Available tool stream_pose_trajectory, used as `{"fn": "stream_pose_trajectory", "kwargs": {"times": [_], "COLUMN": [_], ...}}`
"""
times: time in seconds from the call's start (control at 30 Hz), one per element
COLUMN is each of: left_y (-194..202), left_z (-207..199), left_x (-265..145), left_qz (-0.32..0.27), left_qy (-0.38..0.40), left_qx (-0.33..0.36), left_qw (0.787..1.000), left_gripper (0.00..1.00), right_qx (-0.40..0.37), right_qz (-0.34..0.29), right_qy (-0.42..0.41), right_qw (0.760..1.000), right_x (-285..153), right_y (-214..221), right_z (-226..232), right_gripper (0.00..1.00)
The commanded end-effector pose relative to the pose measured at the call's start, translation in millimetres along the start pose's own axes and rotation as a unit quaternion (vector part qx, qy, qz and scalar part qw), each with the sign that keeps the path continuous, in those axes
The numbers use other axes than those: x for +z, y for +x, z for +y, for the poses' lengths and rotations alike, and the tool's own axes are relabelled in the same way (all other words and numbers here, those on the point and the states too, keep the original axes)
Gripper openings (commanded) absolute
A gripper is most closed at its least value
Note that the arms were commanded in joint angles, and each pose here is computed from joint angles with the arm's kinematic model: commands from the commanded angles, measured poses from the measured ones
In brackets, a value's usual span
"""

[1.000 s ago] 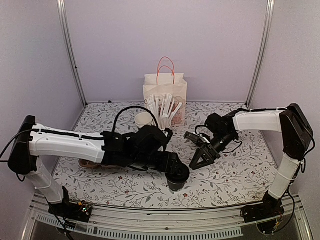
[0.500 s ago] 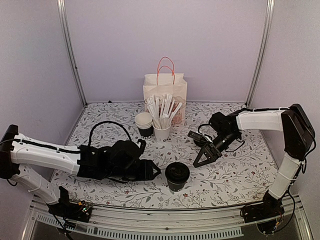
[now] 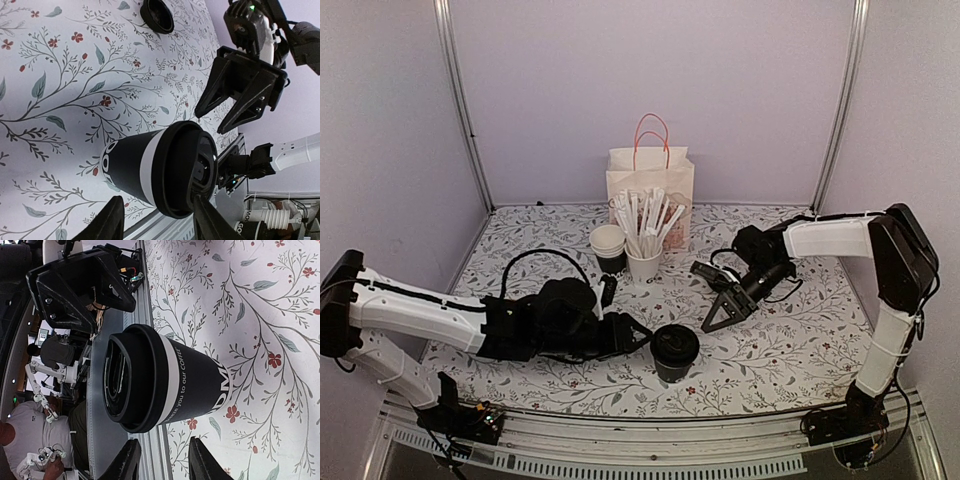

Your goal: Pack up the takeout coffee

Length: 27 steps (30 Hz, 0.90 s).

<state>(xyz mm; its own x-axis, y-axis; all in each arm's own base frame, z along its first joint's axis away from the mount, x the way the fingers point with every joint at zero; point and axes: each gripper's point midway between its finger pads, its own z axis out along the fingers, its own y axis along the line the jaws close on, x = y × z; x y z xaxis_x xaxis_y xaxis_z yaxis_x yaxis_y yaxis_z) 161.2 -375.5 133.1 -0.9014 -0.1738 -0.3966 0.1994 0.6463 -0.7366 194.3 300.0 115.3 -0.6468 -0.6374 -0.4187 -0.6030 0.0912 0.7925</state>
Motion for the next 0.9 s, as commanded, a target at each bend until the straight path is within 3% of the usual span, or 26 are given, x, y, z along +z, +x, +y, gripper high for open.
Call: {"fn": "stream_pose_trajectory", "kwargs": {"times": [0.0,0.87], "left_y": [-10,-16], "left_z": [-6,1], "left_x": [5,22], "left_qz": [-0.006,0.005], "left_qy": [0.015,0.016], "left_qx": [-0.001,0.003], "left_qw": [1.000,1.000], "left_gripper": [0.49,0.46], "right_qx": [-0.001,0.000], "right_qz": [-0.006,0.012], "right_qy": [-0.015,-0.040], "right_qw": [1.000,0.999], "right_x": [0,14], "right_y": [-7,-2], "right_z": [2,10], "right_gripper": [0.35,0.39]}}
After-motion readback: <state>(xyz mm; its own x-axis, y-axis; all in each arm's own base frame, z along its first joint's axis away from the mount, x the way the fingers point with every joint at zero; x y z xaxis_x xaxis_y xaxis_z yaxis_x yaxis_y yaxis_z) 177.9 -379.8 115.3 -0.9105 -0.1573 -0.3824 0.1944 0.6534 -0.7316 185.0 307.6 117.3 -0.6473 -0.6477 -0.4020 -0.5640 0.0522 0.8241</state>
